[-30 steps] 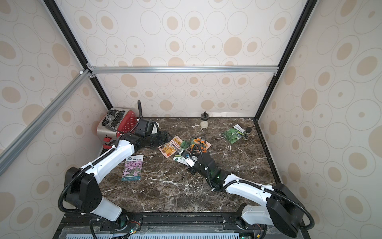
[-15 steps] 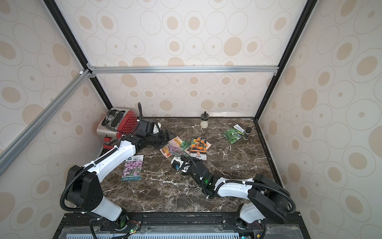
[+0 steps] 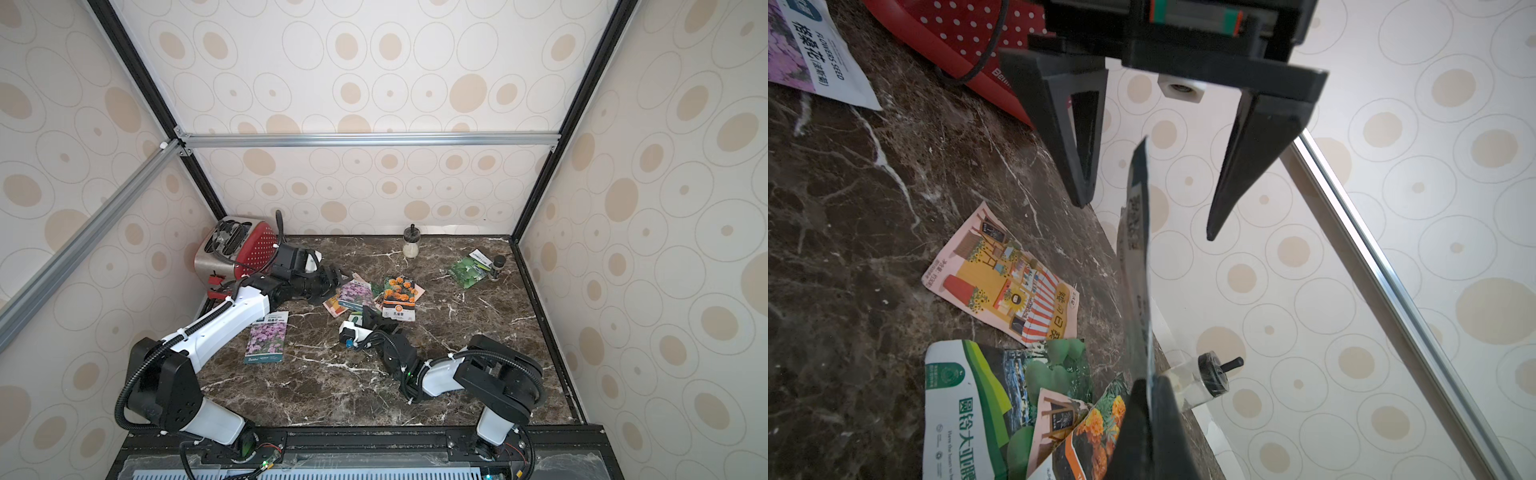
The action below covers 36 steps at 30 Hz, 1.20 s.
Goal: Arrange the seed packets in a row
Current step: Place the seed packet at the center of the board.
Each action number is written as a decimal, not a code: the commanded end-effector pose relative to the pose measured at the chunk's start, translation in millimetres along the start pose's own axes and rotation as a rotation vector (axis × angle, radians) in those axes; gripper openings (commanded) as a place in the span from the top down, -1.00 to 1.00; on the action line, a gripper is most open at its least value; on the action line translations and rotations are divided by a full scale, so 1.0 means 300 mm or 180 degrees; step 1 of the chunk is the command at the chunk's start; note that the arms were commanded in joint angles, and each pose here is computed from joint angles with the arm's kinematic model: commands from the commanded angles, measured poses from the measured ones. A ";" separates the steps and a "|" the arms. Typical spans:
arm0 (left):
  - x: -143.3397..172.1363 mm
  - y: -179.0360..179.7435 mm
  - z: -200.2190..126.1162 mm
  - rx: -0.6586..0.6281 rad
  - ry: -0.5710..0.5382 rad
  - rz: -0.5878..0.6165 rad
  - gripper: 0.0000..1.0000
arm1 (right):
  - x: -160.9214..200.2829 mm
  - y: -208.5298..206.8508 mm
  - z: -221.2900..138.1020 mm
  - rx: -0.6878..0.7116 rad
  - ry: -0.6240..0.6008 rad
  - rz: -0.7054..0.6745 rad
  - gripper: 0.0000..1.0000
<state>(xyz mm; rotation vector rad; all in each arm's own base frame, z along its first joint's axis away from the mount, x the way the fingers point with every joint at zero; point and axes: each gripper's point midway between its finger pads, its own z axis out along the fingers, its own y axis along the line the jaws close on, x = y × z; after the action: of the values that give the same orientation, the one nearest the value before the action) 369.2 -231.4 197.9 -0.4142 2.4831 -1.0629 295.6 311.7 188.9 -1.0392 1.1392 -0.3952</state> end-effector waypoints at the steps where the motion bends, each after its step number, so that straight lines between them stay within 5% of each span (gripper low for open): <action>1: -0.001 -0.015 -0.015 0.0057 -0.0022 -0.0032 -0.58 | -0.079 -0.076 0.002 0.0293 -0.0219 0.0084 1.00; 8: -0.006 -0.004 0.015 0.0081 -0.0038 -0.0039 -0.19 | -0.121 -0.032 -0.005 0.0192 -0.0312 0.0089 1.00; 14: -0.032 -0.020 0.005 0.0068 -0.0129 0.0122 0.61 | -0.144 0.010 -0.026 0.0120 -0.0335 0.0080 1.00; 18: -0.036 -0.011 -0.021 0.0006 -0.0195 0.0271 0.93 | -0.146 0.016 -0.049 0.0124 -0.0309 0.0148 0.99; 20: -0.040 -0.001 -0.041 -0.0041 -0.0239 0.0366 1.00 | -0.142 0.004 -0.064 0.0142 -0.0296 0.0265 0.63; 23: -0.046 0.003 -0.084 -0.0023 -0.0334 0.0552 1.00 | -0.134 -0.061 -0.101 0.0233 -0.0269 0.0593 -0.47; 24: -0.050 0.005 -0.102 -0.0020 -0.0381 0.0628 1.00 | -0.128 -0.081 -0.119 0.0213 -0.0254 0.0737 -0.65; 28: -0.060 0.048 -0.175 -0.0184 -0.0523 0.0864 1.00 | -0.085 -0.135 -0.171 -0.0184 -0.0063 0.1425 -0.99; 32: -0.027 0.077 -0.205 -0.0160 -0.0544 0.1074 0.99 | 0.007 -0.189 -0.180 -0.0817 0.0258 0.2595 -0.99; 36: 0.014 0.092 -0.202 0.0020 -0.0570 0.1124 0.99 | -0.017 -0.168 -0.164 -0.1282 0.0429 0.2936 -0.97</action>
<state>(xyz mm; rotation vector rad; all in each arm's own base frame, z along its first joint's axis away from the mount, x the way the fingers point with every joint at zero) 338.6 -175.6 216.5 -0.1370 2.3174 -0.8427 280.0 241.9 290.9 -0.6132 1.4345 0.2663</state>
